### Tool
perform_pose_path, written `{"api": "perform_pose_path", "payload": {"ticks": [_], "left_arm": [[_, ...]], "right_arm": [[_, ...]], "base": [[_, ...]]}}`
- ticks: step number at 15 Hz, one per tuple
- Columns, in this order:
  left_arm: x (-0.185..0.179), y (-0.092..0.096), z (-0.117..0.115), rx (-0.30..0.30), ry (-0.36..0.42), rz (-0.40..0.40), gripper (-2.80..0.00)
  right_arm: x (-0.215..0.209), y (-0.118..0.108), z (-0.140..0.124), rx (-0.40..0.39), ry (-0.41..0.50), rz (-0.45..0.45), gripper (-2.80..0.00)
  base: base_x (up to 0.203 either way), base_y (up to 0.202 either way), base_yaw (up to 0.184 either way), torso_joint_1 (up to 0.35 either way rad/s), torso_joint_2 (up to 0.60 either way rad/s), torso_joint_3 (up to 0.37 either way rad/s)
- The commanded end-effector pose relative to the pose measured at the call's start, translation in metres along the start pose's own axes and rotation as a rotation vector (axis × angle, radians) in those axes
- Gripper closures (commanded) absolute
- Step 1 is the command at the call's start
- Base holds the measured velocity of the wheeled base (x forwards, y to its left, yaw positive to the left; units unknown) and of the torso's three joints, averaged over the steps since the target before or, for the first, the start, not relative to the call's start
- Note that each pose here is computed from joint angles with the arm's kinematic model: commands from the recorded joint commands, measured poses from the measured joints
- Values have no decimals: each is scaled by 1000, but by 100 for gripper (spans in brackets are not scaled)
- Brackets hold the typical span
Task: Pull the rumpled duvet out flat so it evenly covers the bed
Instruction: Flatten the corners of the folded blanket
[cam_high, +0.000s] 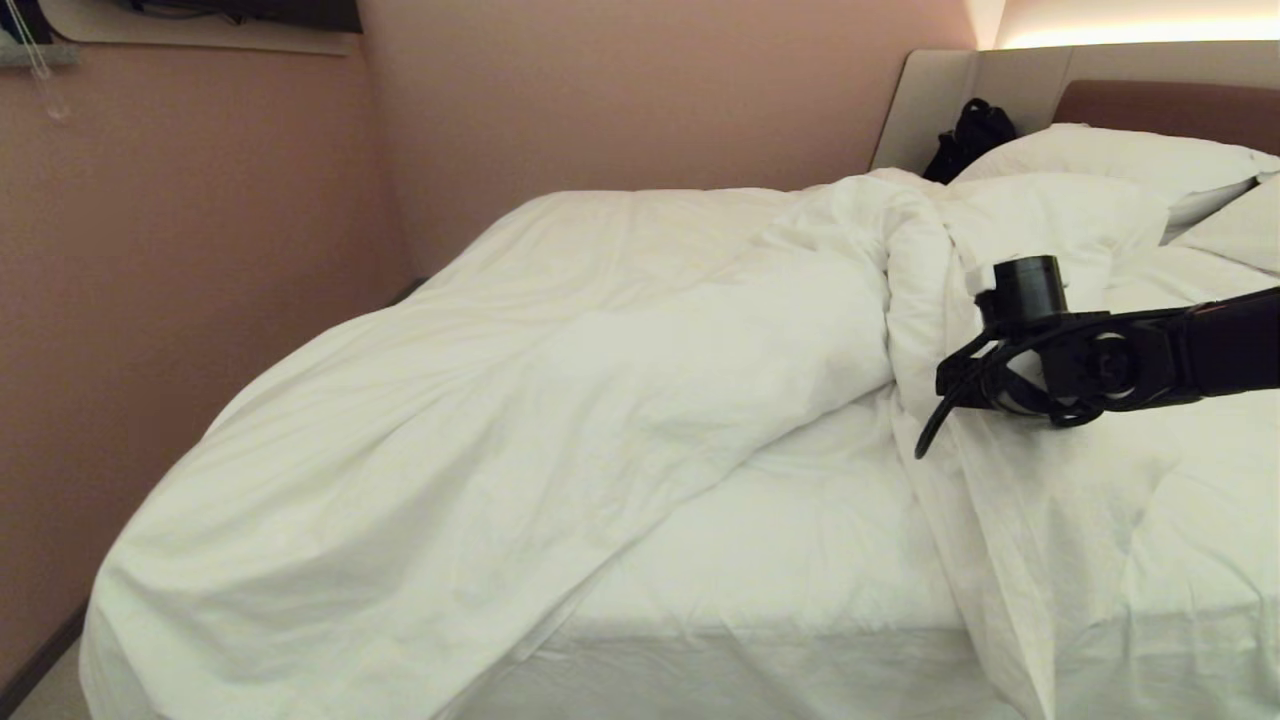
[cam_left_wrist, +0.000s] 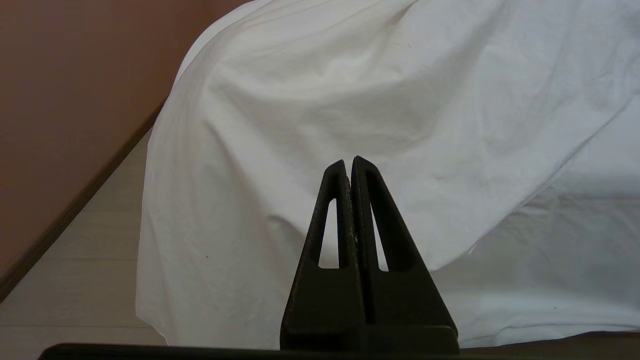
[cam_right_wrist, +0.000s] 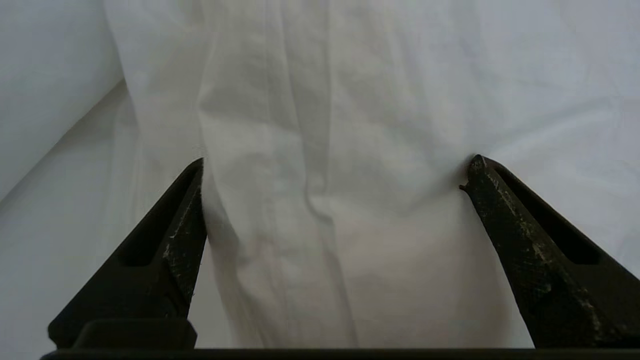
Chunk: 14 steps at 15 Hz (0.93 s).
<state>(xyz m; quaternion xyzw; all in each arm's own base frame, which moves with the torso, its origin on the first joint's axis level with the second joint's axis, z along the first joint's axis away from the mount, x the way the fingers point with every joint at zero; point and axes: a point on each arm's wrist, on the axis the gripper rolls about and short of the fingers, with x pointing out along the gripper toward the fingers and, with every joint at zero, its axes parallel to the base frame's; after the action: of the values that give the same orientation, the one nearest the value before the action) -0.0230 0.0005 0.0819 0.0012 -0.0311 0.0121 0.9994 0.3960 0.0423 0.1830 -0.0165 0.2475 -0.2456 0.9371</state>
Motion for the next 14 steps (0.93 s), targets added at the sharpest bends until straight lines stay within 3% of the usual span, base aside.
{"api": "perform_pose_path", "payload": {"ticks": [1, 8, 9, 14], "left_arm": [[0, 0, 0, 0, -1, 1, 0], [0, 0, 0, 0, -1, 1, 0], [0, 0, 0, 0, -1, 1, 0], [0, 0, 0, 0, -1, 1, 0]], "right_arm": [[4, 1, -2, -4, -1, -49, -280], [4, -2, -1, -3, -4, -62, -280], [5, -1, -1, -4, -3, -63, 0], [6, -3, 0, 2, -6, -66, 0]], "base": [[0, 0, 0, 0, 0, 0], [0, 0, 0, 0, 0, 0], [0, 0, 0, 0, 0, 0], [0, 0, 0, 0, 0, 0]]}}
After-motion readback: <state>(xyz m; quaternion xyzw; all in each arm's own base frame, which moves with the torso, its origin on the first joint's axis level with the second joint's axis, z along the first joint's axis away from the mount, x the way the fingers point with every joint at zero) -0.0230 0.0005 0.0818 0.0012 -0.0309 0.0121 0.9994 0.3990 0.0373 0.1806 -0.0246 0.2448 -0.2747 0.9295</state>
